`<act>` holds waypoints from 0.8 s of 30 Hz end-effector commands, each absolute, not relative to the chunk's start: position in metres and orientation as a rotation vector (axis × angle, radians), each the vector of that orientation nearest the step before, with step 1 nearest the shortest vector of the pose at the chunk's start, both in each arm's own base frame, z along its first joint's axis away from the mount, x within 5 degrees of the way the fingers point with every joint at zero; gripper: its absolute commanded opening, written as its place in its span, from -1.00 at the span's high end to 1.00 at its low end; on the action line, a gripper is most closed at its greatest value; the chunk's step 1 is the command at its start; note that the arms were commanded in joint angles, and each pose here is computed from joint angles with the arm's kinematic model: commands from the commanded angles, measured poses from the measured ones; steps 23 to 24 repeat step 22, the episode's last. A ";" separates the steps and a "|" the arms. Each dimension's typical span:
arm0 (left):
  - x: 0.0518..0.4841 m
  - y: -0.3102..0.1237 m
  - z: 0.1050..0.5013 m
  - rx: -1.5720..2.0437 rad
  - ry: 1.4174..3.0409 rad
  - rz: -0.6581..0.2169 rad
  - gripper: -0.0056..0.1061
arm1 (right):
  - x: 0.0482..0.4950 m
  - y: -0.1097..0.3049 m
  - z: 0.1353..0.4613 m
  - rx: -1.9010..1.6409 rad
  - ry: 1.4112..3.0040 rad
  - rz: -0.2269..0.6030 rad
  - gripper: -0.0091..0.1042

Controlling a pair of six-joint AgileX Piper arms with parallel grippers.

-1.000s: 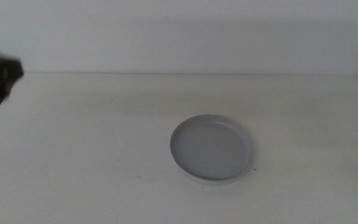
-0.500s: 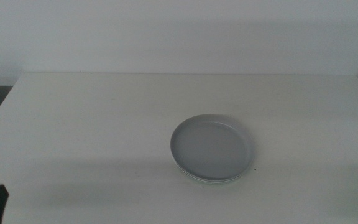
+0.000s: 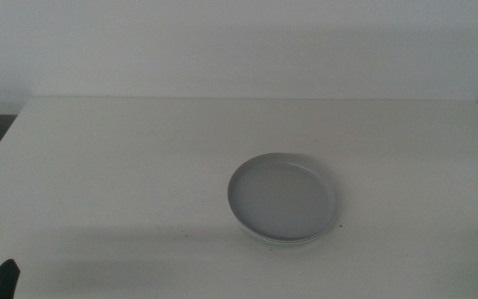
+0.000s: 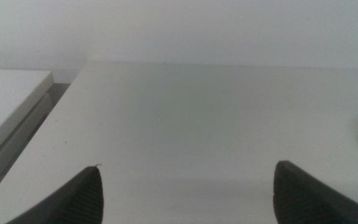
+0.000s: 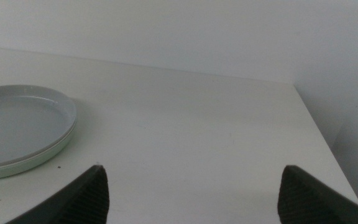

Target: Stack the three bowls on top of each other.

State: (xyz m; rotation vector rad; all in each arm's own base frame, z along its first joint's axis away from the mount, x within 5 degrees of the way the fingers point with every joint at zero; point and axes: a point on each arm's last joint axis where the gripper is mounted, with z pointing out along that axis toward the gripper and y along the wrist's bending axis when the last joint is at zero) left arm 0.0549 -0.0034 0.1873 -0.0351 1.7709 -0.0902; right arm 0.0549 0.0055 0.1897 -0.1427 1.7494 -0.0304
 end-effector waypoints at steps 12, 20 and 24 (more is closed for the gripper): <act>0.055 -0.003 0.190 -0.036 1.745 -0.084 -0.78 | 0.055 0.005 0.190 -0.142 1.733 -0.048 -0.80; 0.055 -0.002 0.190 -0.020 1.740 -0.060 -0.78 | 0.055 0.005 0.190 -0.142 1.733 -0.048 -0.80; 0.055 -0.002 0.190 -0.020 1.740 -0.060 -0.78 | 0.055 0.005 0.190 -0.142 1.733 -0.048 -0.80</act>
